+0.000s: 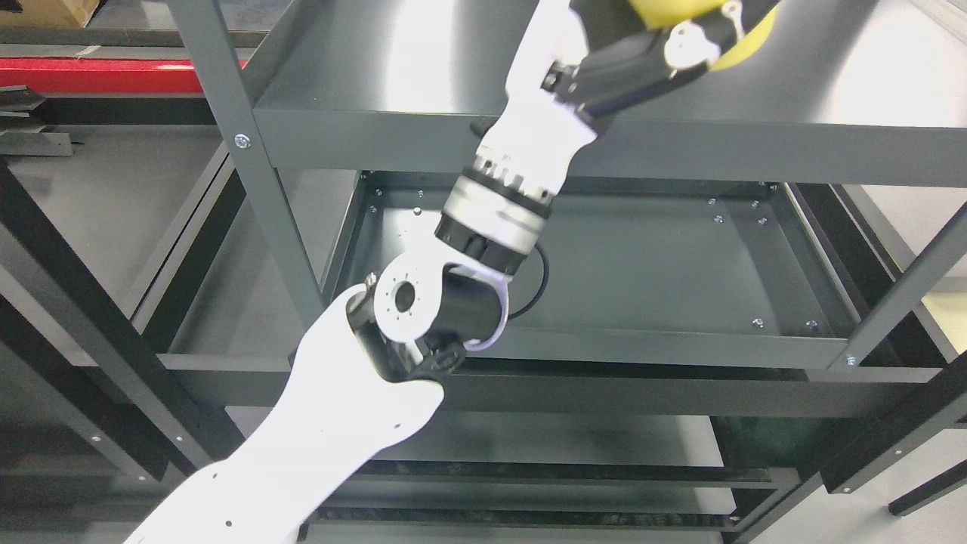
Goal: Place yellow IKEA cup on middle right shelf
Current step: 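Raise the yellow cup with the left hand up onto the upper shelf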
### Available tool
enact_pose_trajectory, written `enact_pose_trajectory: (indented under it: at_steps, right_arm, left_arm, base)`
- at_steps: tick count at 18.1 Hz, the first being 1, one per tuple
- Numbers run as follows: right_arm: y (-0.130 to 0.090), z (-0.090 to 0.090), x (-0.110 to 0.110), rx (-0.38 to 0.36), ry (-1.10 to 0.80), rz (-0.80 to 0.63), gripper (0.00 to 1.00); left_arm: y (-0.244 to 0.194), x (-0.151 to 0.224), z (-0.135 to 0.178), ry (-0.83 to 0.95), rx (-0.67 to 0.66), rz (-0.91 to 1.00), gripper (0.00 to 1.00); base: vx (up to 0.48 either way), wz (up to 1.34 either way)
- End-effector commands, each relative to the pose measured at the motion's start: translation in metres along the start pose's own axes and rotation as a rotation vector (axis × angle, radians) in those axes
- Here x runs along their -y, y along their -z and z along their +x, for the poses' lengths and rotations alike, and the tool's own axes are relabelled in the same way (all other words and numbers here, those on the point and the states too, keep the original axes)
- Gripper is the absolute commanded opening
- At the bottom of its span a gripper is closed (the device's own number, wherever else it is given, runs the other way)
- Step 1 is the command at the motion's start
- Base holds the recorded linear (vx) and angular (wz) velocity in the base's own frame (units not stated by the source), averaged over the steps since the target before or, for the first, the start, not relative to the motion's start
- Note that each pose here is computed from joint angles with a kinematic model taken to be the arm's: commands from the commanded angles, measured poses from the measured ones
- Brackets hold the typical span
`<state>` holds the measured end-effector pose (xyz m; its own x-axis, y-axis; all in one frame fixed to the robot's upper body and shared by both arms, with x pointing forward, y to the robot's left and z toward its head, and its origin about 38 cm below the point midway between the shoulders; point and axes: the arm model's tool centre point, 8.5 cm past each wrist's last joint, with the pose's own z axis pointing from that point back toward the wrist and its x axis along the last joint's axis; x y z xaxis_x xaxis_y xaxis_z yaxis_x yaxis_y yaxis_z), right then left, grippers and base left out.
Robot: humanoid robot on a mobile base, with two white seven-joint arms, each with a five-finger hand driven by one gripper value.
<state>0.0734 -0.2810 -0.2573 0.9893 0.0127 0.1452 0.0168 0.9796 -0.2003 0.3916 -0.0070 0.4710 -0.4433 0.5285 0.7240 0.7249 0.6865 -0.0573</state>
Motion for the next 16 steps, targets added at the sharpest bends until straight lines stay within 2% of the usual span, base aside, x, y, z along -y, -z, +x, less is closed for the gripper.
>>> enact_pose_trajectory:
  at_steps: [1,5,9,12,13,16]
  right_arm:
    - [0.001,-0.009,0.01,-0.015,0.003,-0.014,0.99]
    - [0.001,-0.009,0.01,-0.015,0.003,-0.014,0.99]
    - [0.001,-0.009,0.01,-0.015,0.003,-0.014,0.99]
    - [0.001,-0.009,0.01,-0.015,0.003,-0.014,0.99]
    - [0.001,-0.009,0.01,-0.015,0.003,-0.014,0.99]
    - [0.001,-0.009,0.01,-0.015,0.003,-0.014,0.99]
  left_arm:
    - [0.045,-0.023,0.03,0.0,-0.169,0.104,0.0]
    - [0.066,-0.046,0.026,-0.077,-0.354,0.236,0.0]
    - [0.063,-0.042,0.006,-0.04,-0.517,0.212,0.02]
    - [0.061,-0.045,-0.005,-0.001,-0.554,0.225,0.05]
    - [0.061,-0.048,-0.007,0.012,-0.559,0.236,0.08]
    - [0.057,-0.05,-0.012,0.09,-0.625,0.233,0.39]
  base:
    - [0.0,0.0]
    - [0.0,0.0]
    - [0.0,0.0]
    - [0.0,0.0]
    - [0.0,0.0]
    - [0.0,0.0]
